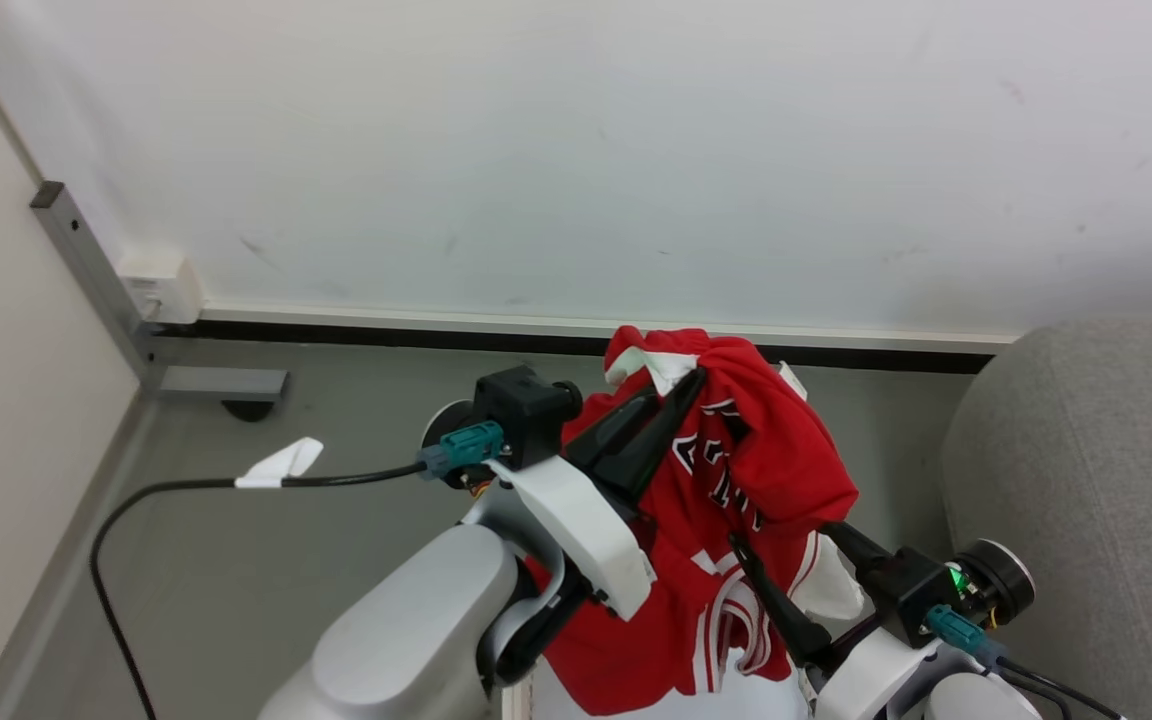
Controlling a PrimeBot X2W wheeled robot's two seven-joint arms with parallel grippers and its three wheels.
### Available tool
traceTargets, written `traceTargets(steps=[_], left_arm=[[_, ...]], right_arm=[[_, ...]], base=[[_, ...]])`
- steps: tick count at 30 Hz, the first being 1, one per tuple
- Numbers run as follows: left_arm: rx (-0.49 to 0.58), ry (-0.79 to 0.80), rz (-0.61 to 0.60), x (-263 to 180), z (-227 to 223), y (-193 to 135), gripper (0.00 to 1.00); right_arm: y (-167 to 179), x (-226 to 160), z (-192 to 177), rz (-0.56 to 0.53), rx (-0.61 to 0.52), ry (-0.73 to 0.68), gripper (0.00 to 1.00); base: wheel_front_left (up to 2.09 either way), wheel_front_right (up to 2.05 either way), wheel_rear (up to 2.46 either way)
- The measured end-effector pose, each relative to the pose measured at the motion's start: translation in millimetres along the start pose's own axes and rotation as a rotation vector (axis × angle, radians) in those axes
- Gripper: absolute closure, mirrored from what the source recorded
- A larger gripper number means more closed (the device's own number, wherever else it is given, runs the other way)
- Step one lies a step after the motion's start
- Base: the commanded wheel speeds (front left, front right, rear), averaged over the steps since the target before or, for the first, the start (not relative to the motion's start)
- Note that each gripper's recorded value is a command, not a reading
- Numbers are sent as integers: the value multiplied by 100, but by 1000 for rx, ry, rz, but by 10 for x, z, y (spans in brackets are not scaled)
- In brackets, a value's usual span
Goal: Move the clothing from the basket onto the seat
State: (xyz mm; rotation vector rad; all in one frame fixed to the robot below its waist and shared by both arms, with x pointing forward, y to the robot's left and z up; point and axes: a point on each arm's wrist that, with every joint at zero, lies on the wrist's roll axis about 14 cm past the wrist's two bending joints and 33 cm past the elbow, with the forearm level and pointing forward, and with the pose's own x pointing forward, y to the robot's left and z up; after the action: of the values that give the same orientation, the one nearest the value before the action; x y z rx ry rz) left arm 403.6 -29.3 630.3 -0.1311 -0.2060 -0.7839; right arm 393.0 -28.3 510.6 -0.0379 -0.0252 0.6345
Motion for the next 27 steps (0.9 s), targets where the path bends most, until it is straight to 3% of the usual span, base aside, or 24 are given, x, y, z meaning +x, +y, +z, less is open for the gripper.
traceTargets(steps=[8, 19, 20, 21, 22, 27], left_arm=[[14, 3, 21, -119, 53, 21, 100], [35, 11, 26, -208, 90, -5, 100], [35, 11, 25, -209, 91, -10, 100], [36, 12, 25, -213, 89, -16, 100], [35, 12, 26, -216, 89, -18, 100], [33, 10, 33, -228, 92, -3, 100]], right_arm=[[279, 272, -100, 137, -103, 69, 0], [463, 531, -100, 195, -137, 105, 0], [472, 534, -110, 198, -137, 109, 26], [483, 537, -115, 201, -137, 112, 68], [491, 541, -119, 203, -138, 114, 100], [468, 565, -47, 189, -112, 99, 100]], base=[[0, 0, 0], [0, 0, 0], [0, 0, 0], [0, 0, 0], [0, 0, 0], [0, 0, 0]])
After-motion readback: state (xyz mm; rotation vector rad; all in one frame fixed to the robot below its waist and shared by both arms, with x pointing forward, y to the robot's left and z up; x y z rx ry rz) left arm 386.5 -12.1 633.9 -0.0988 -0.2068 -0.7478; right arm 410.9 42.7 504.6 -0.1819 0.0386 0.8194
